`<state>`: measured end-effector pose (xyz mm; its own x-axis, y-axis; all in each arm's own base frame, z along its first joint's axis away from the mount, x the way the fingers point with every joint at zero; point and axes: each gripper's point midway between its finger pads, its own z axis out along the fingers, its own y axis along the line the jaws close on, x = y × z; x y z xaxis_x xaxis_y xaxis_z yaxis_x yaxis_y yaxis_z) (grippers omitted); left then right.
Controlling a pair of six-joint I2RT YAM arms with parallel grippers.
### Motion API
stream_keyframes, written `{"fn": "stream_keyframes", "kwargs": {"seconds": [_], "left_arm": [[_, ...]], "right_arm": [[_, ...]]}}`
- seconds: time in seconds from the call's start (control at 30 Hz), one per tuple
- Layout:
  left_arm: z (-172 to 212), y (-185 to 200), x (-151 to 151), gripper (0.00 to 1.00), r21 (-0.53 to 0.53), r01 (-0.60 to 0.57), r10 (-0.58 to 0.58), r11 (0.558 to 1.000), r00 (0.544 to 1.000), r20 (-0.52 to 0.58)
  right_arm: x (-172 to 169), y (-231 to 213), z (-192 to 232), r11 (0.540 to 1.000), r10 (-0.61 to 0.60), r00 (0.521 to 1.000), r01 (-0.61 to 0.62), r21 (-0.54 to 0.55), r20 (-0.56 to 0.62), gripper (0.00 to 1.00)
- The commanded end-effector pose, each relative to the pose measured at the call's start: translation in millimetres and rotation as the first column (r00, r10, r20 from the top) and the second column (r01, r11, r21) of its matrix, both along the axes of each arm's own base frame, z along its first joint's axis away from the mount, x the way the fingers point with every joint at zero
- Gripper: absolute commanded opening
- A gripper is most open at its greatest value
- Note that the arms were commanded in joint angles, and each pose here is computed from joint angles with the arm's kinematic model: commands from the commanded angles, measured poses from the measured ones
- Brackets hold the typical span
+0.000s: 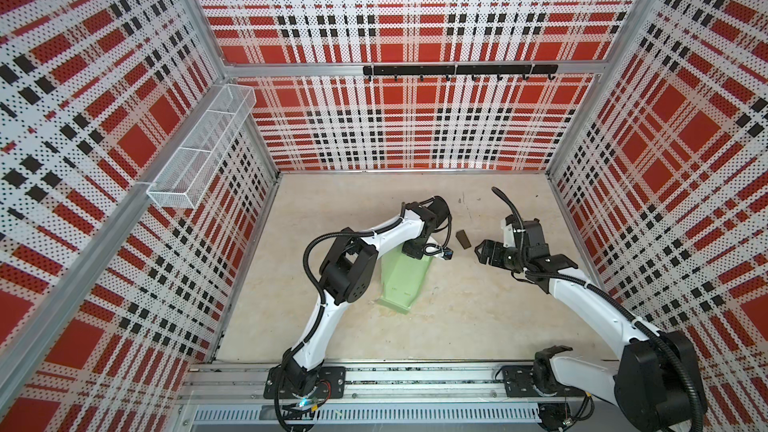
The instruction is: Fold the paper box
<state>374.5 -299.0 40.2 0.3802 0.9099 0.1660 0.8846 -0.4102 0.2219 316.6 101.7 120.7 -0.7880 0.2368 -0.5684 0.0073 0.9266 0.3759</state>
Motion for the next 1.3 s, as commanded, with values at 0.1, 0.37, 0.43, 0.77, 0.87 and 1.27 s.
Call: {"fn": "stream_keyframes", "kwargs": {"seconds": [0.1, 0.37, 0.43, 0.77, 0.87, 1.27], "left_arm": [[67.5, -23.5, -5.7, 0.45, -0.137, 0.071, -0.055, 0.988, 0.992, 0.113], [63.8, -18.6, -6.9, 0.5, -0.175, 0.072, -0.049, 0.982, 0.99, 0.134], [53.2, -15.5, -6.6, 0.5, -0.166, 0.066, -0.049, 0.984, 0.993, 0.11], [20.4, -31.7, -7.7, 0.39, -0.178, 0.118, -0.116, 0.977, 0.993, 0.02], [14.7, -31.8, -6.9, 0.34, -0.177, 0.124, -0.125, 0.976, 0.992, 0.001], [-7.1, -38.1, -6.9, 0.19, -0.175, 0.124, -0.13, 0.977, 0.991, -0.027]], "right_arm": [[5.6, -0.3, 8.1, 1.0, -0.001, 0.999, 0.001, -0.005, 0.039, 0.88], [9.6, 6.7, 6.6, 1.0, 0.019, 0.999, -0.02, 0.023, 0.037, 0.87], [10.7, 9.1, 5.8, 0.999, 0.027, 0.999, -0.028, 0.03, 0.029, 0.86], [12.0, 13.2, 2.6, 0.998, 0.047, 0.999, -0.047, 0.039, 0.016, 0.8], [10.3, 14.2, -0.4, 0.998, 0.054, 0.998, -0.054, 0.042, 0.01, 0.8], [9.8, 13.9, -10.7, 0.998, 0.062, 0.998, -0.062, 0.03, -0.007, 0.78]]}}
